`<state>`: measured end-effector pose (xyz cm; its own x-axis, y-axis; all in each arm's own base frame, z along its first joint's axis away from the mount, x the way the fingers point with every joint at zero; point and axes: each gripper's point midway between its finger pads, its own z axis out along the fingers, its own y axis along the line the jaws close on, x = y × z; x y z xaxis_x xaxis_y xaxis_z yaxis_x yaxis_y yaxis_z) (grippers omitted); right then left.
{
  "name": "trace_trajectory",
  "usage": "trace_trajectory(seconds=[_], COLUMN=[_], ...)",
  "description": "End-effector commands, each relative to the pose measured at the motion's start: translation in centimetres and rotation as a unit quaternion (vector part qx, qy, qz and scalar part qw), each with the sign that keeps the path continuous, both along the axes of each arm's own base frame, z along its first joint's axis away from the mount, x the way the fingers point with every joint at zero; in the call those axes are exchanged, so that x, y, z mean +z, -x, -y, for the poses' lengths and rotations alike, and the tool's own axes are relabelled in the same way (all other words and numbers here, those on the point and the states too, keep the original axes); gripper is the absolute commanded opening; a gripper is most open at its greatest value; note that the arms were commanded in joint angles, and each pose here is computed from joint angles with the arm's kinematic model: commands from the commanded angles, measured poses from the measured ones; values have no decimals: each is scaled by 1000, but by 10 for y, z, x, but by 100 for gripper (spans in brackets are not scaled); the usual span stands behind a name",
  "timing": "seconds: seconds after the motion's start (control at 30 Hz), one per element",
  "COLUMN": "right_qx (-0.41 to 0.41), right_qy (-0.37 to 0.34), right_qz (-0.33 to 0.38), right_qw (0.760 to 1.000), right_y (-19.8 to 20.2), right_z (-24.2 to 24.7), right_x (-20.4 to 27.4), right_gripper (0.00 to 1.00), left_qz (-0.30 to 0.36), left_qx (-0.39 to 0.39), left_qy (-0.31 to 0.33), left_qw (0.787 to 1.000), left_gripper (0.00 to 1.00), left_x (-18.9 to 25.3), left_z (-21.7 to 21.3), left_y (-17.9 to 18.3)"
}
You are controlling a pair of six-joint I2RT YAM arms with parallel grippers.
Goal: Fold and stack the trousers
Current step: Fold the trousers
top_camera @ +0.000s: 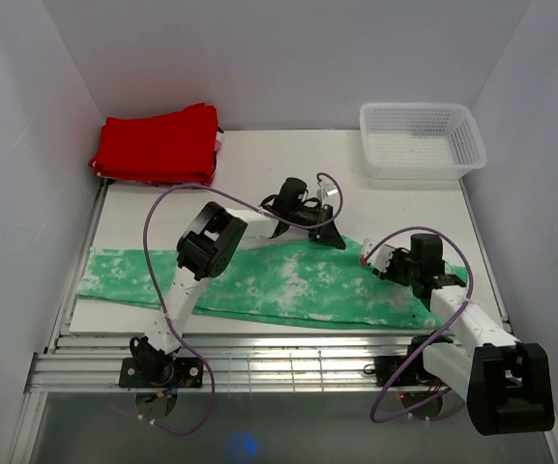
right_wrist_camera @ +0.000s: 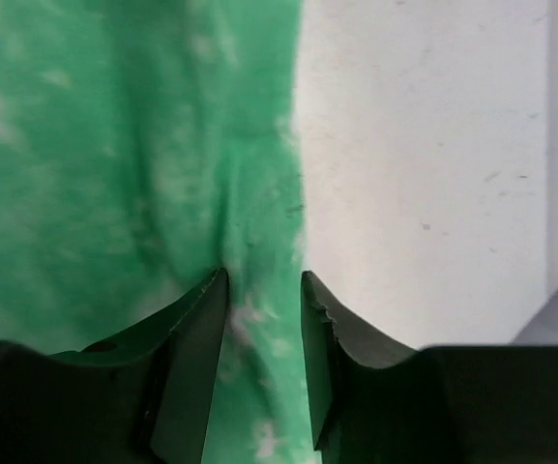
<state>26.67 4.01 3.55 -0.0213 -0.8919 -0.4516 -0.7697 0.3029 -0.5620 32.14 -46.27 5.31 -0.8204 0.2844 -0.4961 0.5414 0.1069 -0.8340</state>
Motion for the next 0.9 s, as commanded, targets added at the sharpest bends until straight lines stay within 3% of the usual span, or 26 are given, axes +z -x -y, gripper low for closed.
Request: trace_trajectory(seconds=[0.0, 0.07, 0.13, 0.17, 0.27, 0.3, 0.47, 0.67, 0.8, 0.83, 0.87], right_qx=[-92, -104, -118, -116, -136, -142, -192, -279, -307, -310, -315], right_qy=[-33, -48, -61, -70, -91, -103, -117, -45, -38, -37, -36], right_qz=[-11, -28, -46, -100, -208, -239, -361, -368, -395, -398, -398], right_qw=[995, 993, 990, 986, 964, 955, 905, 886, 865, 862, 861], right_y=[-18, -15, -14, 6, 39, 48, 75, 71, 87, 90, 93], right_z=[19, 25, 36, 34, 43, 44, 50, 92, 106, 107, 110], right_x=[41, 63, 80, 71, 57, 50, -3, -61, -77, -77, -77], right_gripper=[44, 59, 60, 53, 35, 33, 26, 18, 17, 16, 16], left_qz=[29, 65, 99, 155, 215, 258, 316, 375, 413, 438, 449], left_qx=[-6, 31, 44, 61, 84, 101, 119, 144, 175, 171, 180], left_qy=[55, 52, 49, 54, 43, 39, 10, -27, -66, -76, -85], left_qw=[998, 996, 993, 985, 972, 960, 941, 915, 891, 879, 871], left_gripper=[1, 0, 0, 0, 0, 0, 0, 0, 0, 16, 22], left_x=[47, 54, 57, 72, 78, 87, 74, 53, 40, 37, 39], left_z=[5, -2, -8, -9, -17, -20, -28, -37, -45, -46, -48], left_y=[0, -11, -13, -21, -25, -33, -43, -63, -90, -101, -110])
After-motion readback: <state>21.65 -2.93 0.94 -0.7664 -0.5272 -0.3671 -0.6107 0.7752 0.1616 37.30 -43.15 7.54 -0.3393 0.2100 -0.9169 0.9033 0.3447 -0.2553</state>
